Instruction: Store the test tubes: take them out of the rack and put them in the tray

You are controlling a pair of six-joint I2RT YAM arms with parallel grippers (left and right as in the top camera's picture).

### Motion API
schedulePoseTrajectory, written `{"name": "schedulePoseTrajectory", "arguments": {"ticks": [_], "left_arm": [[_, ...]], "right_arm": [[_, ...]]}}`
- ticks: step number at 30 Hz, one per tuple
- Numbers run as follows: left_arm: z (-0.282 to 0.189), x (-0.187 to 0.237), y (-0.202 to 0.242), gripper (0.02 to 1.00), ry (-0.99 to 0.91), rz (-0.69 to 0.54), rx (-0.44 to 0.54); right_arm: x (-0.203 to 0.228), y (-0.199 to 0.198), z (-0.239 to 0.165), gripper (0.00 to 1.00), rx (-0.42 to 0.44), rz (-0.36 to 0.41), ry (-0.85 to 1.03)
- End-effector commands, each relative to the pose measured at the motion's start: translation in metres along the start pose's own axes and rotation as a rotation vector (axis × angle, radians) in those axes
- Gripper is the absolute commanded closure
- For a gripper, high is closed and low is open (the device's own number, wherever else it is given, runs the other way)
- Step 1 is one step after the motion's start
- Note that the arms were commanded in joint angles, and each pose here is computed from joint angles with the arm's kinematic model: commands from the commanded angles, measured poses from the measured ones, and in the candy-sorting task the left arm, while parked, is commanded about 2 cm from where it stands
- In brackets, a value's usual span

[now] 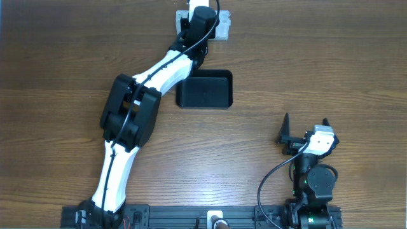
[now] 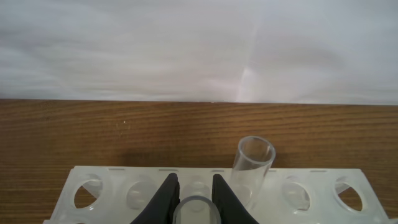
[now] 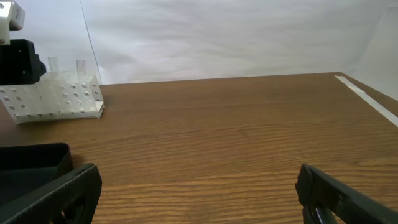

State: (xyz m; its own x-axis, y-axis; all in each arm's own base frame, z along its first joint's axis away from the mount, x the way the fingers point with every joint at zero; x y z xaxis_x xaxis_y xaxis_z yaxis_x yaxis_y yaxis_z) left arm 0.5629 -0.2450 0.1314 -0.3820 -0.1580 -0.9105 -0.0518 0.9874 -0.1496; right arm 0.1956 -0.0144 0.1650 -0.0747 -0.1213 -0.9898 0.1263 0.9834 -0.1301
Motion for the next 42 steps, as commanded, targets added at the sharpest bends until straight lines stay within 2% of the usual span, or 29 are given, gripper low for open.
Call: {"name": "schedulePoseTrajectory", "arguments": {"ticks": [1, 9, 16, 20, 24, 33, 37, 42], "left_arm": [[0.002, -0.012, -0.001, 0.912, -0.026, -0.010, 0.013], [-0.036, -0.080, -0.008, 0.921, -0.136, -0.053, 0.053], [-0.092, -0.151, -0.008, 0.932, -0.229, -0.056, 0.083], [-0.117, -0.163, -0.006, 0.941, -0.187, -0.036, 0.090], [-0.132, -0.142, -0.007, 0.954, -0.033, -0.036, 0.103], [-0.152, -0.016, 0.010, 0.978, 0.475, -0.123, -0.077], [-0.159, 0.014, 0.005, 0.976, 0.536, -0.078, -0.081], [-0.166, 0.031, 0.004, 0.978, 0.579, -0.039, -0.089]], "right_arm": [[0.002, -0.001, 0.000, 0.009, 0.002, -0.005, 0.002], [0.002, -0.001, 0.000, 0.007, 0.002, -0.005, 0.002], [0.002, -0.001, 0.000, 0.007, 0.002, -0.005, 0.002], [0.002, -0.001, 0.000, 0.009, 0.002, -0.005, 0.002], [0.002, -0.001, 0.000, 0.009, 0.002, -0.005, 0.002], [0.002, -0.001, 0.000, 0.007, 0.002, -0.005, 0.002], [0.002, -0.001, 0.000, 0.009, 0.002, -0.005, 0.002], [0.002, -0.001, 0.000, 0.007, 0.002, -0.005, 0.002]]}}
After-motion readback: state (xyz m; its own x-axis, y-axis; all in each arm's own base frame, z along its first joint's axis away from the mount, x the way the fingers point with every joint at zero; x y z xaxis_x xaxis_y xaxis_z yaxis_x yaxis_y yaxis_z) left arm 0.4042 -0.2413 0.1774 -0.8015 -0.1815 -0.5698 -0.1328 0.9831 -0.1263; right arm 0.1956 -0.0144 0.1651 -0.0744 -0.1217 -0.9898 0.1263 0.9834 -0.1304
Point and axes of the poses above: each gripper's point midway between its finger pads, its own z axis out along the fingers, its own y axis along the line the jaws close on, x = y × z, the point moved 5 cm from there along -z, back along the fingers, and after that the axes turned 8 degrees about -z, right-handed, at the moved point
